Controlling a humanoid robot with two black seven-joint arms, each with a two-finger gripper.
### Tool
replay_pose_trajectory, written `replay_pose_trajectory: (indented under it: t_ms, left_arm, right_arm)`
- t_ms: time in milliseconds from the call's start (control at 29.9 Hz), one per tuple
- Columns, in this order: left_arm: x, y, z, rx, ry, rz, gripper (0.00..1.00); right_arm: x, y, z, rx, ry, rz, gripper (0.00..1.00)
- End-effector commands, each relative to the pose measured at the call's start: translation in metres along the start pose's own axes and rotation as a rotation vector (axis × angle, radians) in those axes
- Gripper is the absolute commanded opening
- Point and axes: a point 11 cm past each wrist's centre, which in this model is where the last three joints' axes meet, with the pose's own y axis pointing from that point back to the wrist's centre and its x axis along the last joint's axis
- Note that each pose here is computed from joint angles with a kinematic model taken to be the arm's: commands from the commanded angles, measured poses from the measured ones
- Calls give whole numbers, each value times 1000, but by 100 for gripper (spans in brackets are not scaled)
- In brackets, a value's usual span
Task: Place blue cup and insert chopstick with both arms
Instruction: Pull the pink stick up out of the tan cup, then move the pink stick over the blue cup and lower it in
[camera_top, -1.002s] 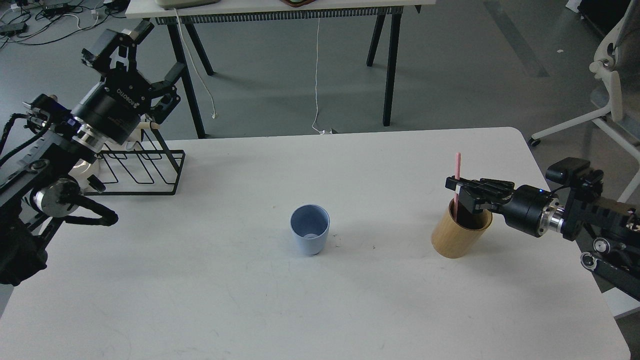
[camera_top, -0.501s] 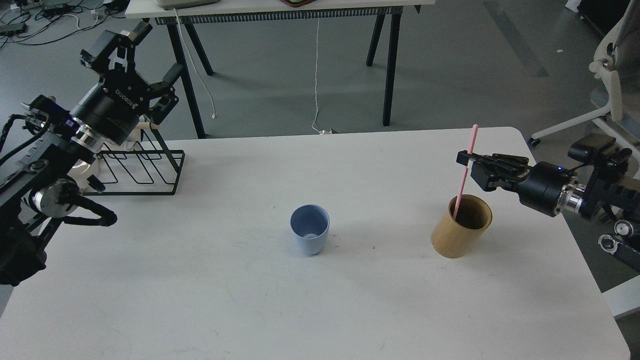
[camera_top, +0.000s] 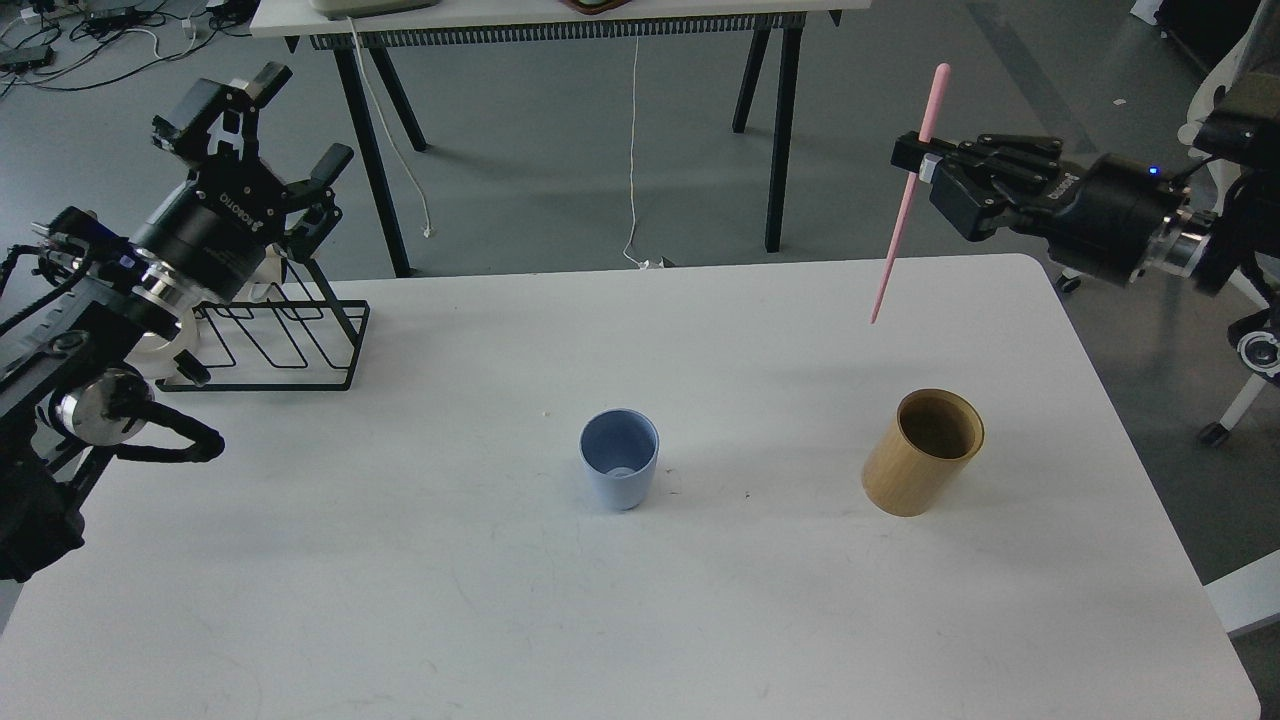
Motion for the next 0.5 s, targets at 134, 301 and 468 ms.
replay_pose_trajectory:
  t_ms: [134, 301, 468]
  left_arm:
    - [43, 33, -21, 68, 0, 155, 92]
    - [54, 42, -26, 87, -7, 194, 92]
    - [54, 43, -26, 89, -8, 197, 92]
  right_arm:
    - [-11, -98, -66, 234, 42, -131, 5]
    - [-59, -153, -98, 302, 29, -209, 4]
    - [-85, -182, -117, 327, 67, -226, 4]
